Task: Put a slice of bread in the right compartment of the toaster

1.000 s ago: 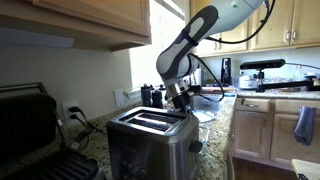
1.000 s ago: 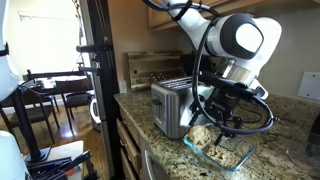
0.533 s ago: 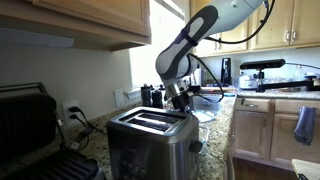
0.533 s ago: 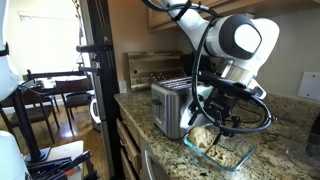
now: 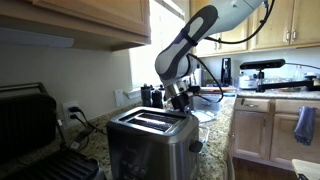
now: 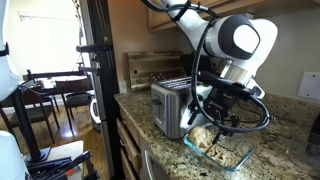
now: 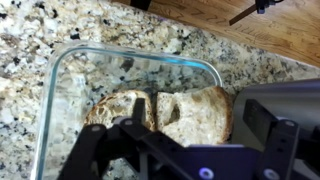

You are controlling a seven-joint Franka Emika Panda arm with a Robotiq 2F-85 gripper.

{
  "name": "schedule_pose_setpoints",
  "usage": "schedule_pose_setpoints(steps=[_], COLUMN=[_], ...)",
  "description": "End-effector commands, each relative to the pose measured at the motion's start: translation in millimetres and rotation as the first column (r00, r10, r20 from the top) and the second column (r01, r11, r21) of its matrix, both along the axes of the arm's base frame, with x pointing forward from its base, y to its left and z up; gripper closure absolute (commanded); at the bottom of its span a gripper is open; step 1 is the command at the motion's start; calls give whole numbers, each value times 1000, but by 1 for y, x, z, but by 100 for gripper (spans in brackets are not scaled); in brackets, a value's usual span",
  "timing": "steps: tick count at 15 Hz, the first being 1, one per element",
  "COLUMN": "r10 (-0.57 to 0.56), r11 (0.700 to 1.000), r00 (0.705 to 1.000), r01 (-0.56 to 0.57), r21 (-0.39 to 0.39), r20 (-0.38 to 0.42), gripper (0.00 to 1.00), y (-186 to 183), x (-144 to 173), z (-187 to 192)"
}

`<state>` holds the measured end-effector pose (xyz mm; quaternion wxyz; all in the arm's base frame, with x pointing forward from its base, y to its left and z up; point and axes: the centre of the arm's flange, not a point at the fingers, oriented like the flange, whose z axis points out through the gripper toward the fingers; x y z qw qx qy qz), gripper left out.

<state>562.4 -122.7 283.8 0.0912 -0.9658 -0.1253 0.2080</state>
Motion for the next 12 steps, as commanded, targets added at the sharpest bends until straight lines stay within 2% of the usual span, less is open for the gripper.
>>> schedule_pose_setpoints(steps=[1,12], r10=[-4,-11], r11=[1000,1000], r00=[1000,1000], r01=[4,11], r21=[1,8], r20=[0,-19], gripper=[0,0], y=[-5,-6], x=[0,-1], z=[-2,-11])
